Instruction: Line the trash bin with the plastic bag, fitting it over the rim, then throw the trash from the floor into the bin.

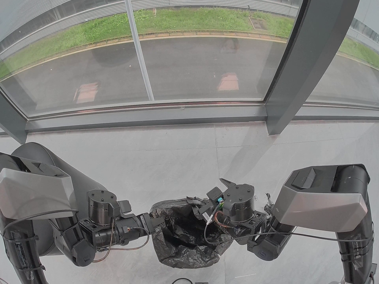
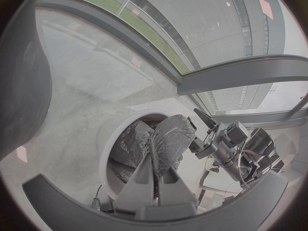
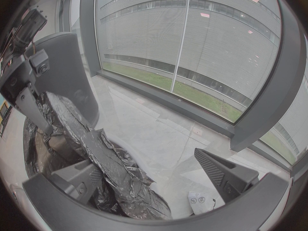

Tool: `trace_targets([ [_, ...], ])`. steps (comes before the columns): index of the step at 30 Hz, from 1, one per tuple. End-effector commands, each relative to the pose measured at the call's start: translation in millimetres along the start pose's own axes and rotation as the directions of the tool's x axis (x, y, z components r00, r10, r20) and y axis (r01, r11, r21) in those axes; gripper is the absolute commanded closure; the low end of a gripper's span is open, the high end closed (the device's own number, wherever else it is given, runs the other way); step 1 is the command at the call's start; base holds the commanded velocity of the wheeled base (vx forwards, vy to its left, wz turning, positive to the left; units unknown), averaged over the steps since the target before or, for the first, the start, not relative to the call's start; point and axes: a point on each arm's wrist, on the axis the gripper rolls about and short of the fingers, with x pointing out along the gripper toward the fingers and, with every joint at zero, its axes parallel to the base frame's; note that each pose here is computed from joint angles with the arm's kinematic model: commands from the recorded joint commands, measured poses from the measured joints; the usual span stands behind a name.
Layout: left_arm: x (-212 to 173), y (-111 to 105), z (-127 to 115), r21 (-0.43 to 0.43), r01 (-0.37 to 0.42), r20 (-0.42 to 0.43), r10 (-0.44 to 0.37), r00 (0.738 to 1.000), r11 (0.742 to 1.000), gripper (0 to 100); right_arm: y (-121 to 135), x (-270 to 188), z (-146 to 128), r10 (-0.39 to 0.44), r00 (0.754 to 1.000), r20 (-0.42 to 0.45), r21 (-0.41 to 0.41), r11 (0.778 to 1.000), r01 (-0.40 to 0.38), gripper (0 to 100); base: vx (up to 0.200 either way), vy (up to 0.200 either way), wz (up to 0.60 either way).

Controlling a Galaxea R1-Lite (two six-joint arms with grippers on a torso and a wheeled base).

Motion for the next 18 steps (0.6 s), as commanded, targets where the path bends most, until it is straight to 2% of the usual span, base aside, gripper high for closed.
trace_targets([
  [1,2.5,4.6,1.5,0.003,-0.014,0.006,0.014,1.0,1.0,100,-3.1,5.0,2.4,-0.013,1.0,0.012,0.009,1.0,0.013,0,0.0,0.0,0.0],
  [8,2.8,9.3,4.9,0.0,-0.026,0.019,0.026,0.999,1.0,100,-9.1,15.0,5.5,-0.039,0.999,0.026,0.021,0.999,0.038,0,0.0,0.0,0.0],
  [18,6.9,17.1,6.9,0.021,-0.033,0.034,0.033,0.999,0.999,100,-20.7,26.3,-4.0,-0.066,0.998,0.009,0.029,0.997,0.066,0,0.0,0.0,0.0],
])
